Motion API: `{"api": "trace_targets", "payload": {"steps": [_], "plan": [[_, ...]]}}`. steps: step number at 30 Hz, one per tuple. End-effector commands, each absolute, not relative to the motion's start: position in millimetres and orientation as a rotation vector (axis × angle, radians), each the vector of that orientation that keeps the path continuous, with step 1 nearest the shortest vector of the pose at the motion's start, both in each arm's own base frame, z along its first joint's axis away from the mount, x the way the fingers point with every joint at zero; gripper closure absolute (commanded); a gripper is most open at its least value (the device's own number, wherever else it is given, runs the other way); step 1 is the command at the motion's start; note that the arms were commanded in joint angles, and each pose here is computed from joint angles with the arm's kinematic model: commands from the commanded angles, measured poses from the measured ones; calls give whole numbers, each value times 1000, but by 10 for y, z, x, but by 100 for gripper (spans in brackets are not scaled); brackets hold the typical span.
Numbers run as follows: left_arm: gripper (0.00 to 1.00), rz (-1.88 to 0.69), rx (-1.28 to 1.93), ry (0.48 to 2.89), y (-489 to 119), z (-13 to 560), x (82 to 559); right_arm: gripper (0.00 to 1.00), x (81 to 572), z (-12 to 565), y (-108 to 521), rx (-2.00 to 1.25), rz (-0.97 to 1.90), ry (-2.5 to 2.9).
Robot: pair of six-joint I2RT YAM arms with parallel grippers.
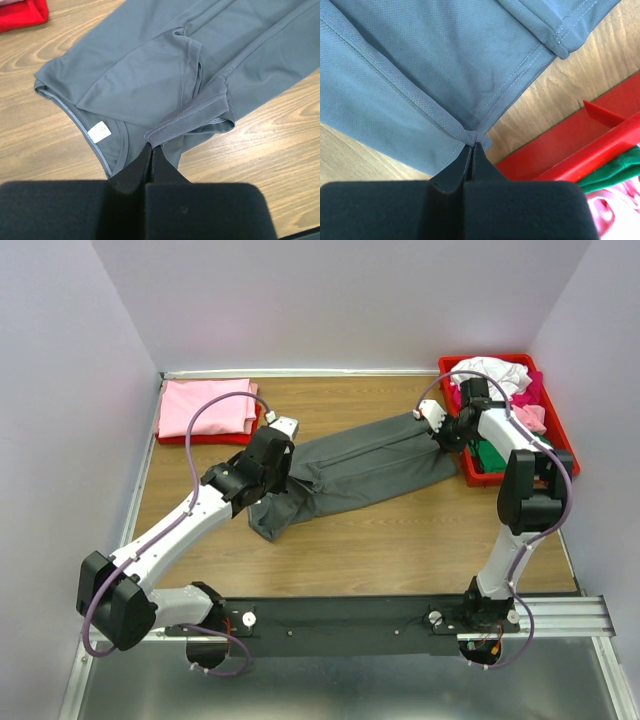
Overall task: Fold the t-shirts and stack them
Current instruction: Fold the tshirt
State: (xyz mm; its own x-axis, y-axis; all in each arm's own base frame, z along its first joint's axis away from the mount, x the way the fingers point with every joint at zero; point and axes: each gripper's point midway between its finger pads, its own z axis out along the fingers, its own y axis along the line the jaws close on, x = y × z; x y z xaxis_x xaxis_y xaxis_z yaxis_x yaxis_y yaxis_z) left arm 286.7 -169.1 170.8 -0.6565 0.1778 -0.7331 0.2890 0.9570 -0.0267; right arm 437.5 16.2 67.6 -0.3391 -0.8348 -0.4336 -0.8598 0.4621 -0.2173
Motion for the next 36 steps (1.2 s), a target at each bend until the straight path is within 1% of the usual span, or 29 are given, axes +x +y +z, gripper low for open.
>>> {"api": "trace_targets", "payload": {"steps": [1, 7, 8, 9, 10, 11, 13, 15, 21, 25, 28, 36], "plan": [[100, -219, 365, 2271, -1768, 1798, 2928, 98, 4471, 669, 187, -1387, 71, 2224], [100, -220, 378, 2271, -1782, 1797, 2951, 96, 4487, 645, 271, -1400, 70, 2225], [100, -217, 381, 2277, -1782, 1773, 2956, 92, 4482, 628, 287, -1400, 74, 2232], [100, -218, 386, 2278, -1791, 1765, 2957, 86, 4489, 629, 282, -1395, 66, 2238], [100, -221, 387, 2277, -1794, 1768, 2963, 77, 4505, 636, 290, -1387, 62, 2241], [100, -219, 392, 2281, -1802, 1752, 2970, 56, 4554, 693, 298, -1344, 56, 2251], [100, -213, 398, 2277, -1806, 1762, 2997, 41, 4593, 814, 336, -1295, 72, 2239], [100, -203, 417, 2276, -1820, 1757, 3044, 31, 4647, 1066, 435, -1228, 105, 2193], [100, -172, 531, 2297, -1923, 1696, 3181, 28, 4494, 1526, 691, -1122, 252, 2104], [100, -150, 614, 2302, -1993, 1685, 3284, 28, 4253, 1559, 862, -1115, 383, 2072], [100, -145, 688, 2312, -2042, 1609, 3319, 28, 4020, 1463, 917, -1111, 455, 2086], [100, -136, 899, 2226, -2153, 1594, 3433, 27, 3714, 1443, 1026, -1104, 544, 2051]]}}
